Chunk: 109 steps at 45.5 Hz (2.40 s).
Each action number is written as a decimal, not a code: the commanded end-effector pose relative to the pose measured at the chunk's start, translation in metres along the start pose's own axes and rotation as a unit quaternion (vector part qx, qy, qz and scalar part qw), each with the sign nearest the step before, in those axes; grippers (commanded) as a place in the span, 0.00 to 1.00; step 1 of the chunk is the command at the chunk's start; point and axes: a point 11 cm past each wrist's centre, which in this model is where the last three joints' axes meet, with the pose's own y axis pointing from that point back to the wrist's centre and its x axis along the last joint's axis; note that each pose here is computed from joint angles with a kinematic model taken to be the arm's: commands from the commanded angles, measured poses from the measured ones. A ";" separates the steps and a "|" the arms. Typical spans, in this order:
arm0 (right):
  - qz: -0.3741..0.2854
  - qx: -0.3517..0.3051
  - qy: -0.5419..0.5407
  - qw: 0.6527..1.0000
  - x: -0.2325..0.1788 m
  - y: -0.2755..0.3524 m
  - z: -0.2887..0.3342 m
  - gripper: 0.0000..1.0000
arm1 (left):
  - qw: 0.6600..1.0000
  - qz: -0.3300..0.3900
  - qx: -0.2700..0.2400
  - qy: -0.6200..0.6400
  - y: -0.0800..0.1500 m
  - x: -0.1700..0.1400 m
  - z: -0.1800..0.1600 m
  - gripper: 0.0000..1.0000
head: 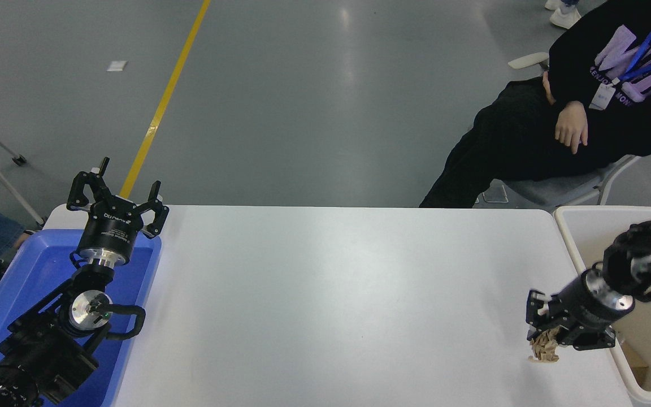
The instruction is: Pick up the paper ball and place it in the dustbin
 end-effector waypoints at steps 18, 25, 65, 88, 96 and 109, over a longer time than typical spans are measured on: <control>0.089 0.064 0.055 0.992 -0.006 0.178 -0.049 0.00 | 1.000 0.001 0.001 0.000 0.001 0.001 0.000 0.98; 0.152 0.085 0.071 0.982 -0.008 0.235 -0.061 0.00 | 1.000 0.001 0.000 0.000 0.001 0.001 0.000 0.98; 0.224 0.033 -0.090 0.970 0.072 0.225 0.057 0.00 | 1.000 0.001 -0.001 0.000 0.001 0.001 0.000 0.98; 0.458 -0.121 -0.200 0.858 0.118 0.029 0.177 0.00 | 1.000 0.001 -0.001 0.000 0.001 0.001 0.000 0.98; 0.519 -0.123 -0.100 0.840 0.125 0.001 0.179 0.00 | 1.000 0.001 -0.002 0.000 0.000 0.001 0.001 0.98; 0.546 -0.132 -0.034 0.827 0.117 -0.040 0.161 0.00 | 1.000 0.001 -0.002 0.001 0.001 0.001 0.000 0.98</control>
